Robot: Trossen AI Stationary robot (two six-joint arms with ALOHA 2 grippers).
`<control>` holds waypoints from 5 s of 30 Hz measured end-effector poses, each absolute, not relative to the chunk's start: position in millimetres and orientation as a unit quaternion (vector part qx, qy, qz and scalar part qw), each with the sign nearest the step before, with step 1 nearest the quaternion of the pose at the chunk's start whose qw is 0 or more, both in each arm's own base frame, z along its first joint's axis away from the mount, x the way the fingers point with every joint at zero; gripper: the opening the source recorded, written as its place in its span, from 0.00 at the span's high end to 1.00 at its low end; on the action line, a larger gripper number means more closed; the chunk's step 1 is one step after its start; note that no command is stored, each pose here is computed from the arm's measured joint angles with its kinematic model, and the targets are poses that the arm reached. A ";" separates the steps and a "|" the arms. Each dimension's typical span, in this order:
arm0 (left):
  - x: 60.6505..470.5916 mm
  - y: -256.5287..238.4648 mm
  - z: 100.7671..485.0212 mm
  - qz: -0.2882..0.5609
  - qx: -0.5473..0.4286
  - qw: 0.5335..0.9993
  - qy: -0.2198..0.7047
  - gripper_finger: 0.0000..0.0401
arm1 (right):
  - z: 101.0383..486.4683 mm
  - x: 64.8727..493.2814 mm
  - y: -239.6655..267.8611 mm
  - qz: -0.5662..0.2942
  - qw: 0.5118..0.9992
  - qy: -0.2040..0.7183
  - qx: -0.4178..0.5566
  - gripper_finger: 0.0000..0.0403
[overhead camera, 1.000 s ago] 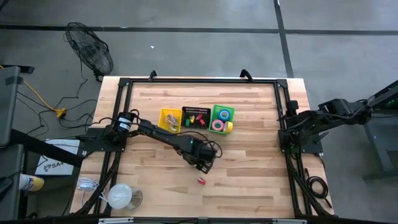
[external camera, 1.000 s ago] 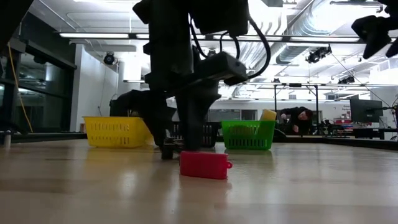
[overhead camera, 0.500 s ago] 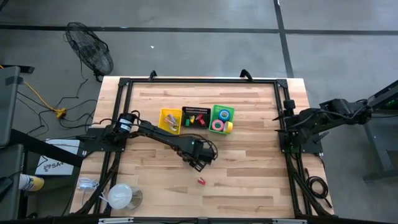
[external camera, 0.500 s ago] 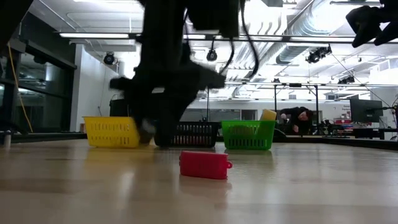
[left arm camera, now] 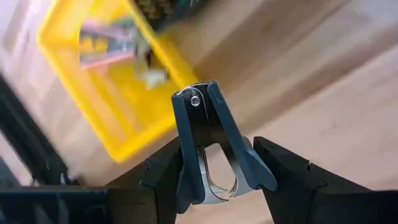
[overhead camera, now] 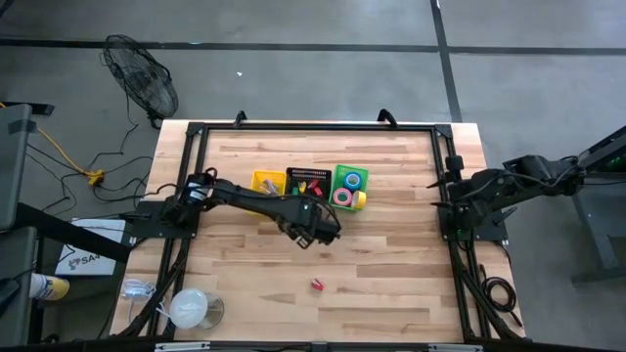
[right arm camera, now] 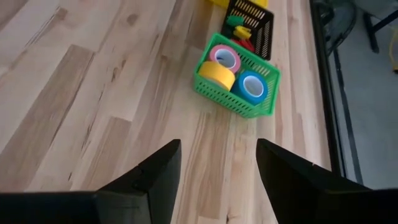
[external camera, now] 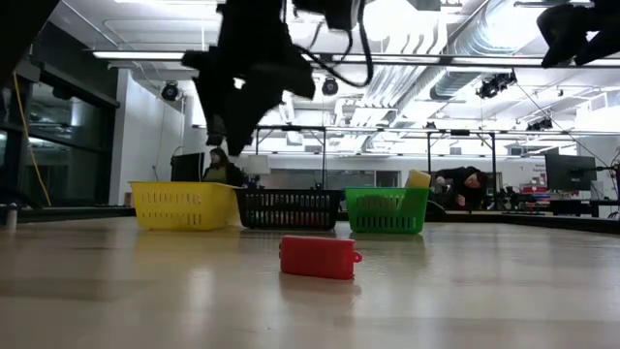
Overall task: Pick and place Stapler, Stapler remover, tape
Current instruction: Put the black staple remover into the yellow bin, then put the red stapler into the black bin
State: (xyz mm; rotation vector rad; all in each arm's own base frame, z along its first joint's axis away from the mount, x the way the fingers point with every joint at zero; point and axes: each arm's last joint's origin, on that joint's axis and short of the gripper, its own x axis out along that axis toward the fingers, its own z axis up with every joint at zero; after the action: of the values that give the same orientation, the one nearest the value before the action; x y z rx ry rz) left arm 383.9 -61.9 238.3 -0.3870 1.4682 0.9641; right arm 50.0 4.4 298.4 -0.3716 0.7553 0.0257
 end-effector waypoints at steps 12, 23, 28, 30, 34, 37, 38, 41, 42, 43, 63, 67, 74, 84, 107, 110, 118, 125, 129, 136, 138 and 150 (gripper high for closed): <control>376.2 30.5 223.1 0.420 -0.102 0.581 0.689 0.55 | 304.9 55.2 3.3 -0.025 0.921 0.329 -0.206 0.50; 361.8 56.8 201.2 0.404 -0.123 0.528 0.737 0.55 | 307.5 55.9 -0.5 -0.088 0.909 0.321 -0.249 0.50; 361.8 55.1 200.6 0.379 -0.130 0.526 0.750 0.55 | 307.7 55.9 -1.0 -0.097 0.907 0.321 -0.255 0.50; 361.7 54.6 200.6 0.362 -0.130 0.526 0.759 0.55 | 307.8 55.9 -1.0 -0.096 0.907 0.321 -0.255 0.50; 361.8 53.9 200.4 0.328 -0.122 0.529 0.773 0.55 | 307.6 55.9 -0.8 -0.096 0.910 0.320 -0.244 0.50; 361.8 53.9 200.3 0.304 -0.108 0.532 0.783 0.55 | 307.6 56.0 -0.7 -0.101 0.914 0.319 -0.230 0.50; 361.7 54.2 200.3 0.290 -0.100 0.533 0.788 0.55 | 307.7 55.9 -0.8 -0.103 0.916 0.318 -0.224 0.50; 361.2 56.3 199.8 0.249 -0.082 0.536 0.803 0.55 | 307.6 55.9 -0.7 -0.112 0.922 0.315 -0.197 0.50; 360.2 57.4 199.0 0.237 -0.075 0.535 0.808 0.55 | 307.6 56.0 -0.7 -0.115 0.924 0.314 -0.187 0.50; 359.0 58.3 197.3 0.227 -0.068 0.532 0.813 0.55 | 307.6 55.9 -0.6 -0.117 0.926 0.312 -0.175 0.50; 335.7 75.2 175.2 0.000 0.055 0.480 0.876 0.55 | 306.8 56.3 1.7 -0.124 0.946 0.300 -0.016 0.50; 335.7 75.1 175.2 -0.020 0.066 0.478 0.875 0.55 | 306.8 56.3 1.7 -0.129 0.946 0.298 -0.003 0.50; 335.4 76.5 176.5 -0.024 0.096 0.473 0.876 0.54 | 306.8 56.3 1.7 -0.134 0.946 0.296 0.013 0.50; 335.1 77.8 205.0 0.001 0.125 0.507 0.853 0.36 | 306.5 56.7 2.4 -0.132 0.945 0.297 0.037 0.50; 302.5 34.6 289.8 0.063 0.154 0.625 0.763 0.22 | 304.5 62.4 6.1 -0.103 0.940 0.320 0.064 0.50; 301.1 17.5 295.1 0.051 0.178 0.635 0.750 0.22 | 304.3 63.3 6.3 -0.103 0.939 0.322 0.063 0.50; 311.3 -24.6 292.8 0.011 0.215 0.676 0.705 0.22 | 303.8 65.3 6.9 -0.100 0.938 0.328 0.053 0.50; 321.3 -59.1 292.9 -0.059 0.251 0.722 0.642 0.22 | 303.7 65.3 7.5 -0.091 0.938 0.331 0.054 0.50; 322.5 -72.0 293.6 -0.072 0.278 0.729 0.621 0.22 | 303.7 65.3 7.6 -0.089 0.938 0.331 0.056 0.50; 320.4 -84.3 289.9 -0.062 0.338 0.716 0.607 0.22 | 303.2 69.3 8.3 -0.094 0.936 0.336 0.047 0.50; 320.7 -84.1 289.9 -0.055 0.328 0.721 0.608 0.22 | 302.5 73.1 9.3 -0.093 0.934 0.344 0.039 0.50; 321.0 -82.9 268.7 -0.059 0.323 0.720 0.611 0.22 | 297.9 116.1 21.9 -0.069 0.927 0.368 0.023 0.50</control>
State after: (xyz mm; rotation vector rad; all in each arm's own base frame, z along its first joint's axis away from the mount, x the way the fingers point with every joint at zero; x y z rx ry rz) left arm 321.0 -82.9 268.7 0.7148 1.3510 -0.1303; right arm 116.1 21.9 297.9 0.0472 0.7537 -0.1424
